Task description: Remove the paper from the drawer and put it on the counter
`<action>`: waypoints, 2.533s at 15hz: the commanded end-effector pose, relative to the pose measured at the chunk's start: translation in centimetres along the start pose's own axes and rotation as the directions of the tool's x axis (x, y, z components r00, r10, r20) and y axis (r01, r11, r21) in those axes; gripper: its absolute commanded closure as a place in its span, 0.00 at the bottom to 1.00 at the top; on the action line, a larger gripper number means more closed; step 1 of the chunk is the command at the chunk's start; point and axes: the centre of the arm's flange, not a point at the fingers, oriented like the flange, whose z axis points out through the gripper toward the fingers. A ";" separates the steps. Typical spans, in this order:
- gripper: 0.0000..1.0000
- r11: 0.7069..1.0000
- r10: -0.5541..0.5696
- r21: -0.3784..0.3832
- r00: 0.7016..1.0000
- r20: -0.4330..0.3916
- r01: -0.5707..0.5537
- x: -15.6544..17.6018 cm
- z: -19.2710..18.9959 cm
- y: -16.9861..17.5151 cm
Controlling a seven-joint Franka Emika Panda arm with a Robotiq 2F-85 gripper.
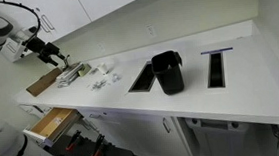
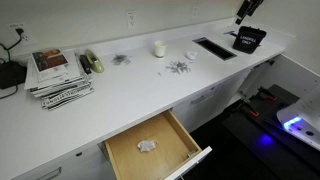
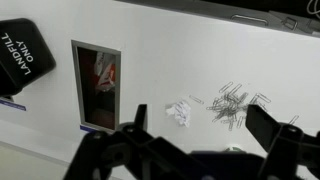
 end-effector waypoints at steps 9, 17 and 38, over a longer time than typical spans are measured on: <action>0.00 1.000 0.000 0.000 1.000 0.000 0.000 0.0 0.0 0.0; 0.00 1.000 0.000 0.000 1.000 0.000 0.000 0.0 0.0 0.0; 0.00 0.699 -0.681 0.213 0.727 -0.094 0.683 -2.5 3.8 -25.4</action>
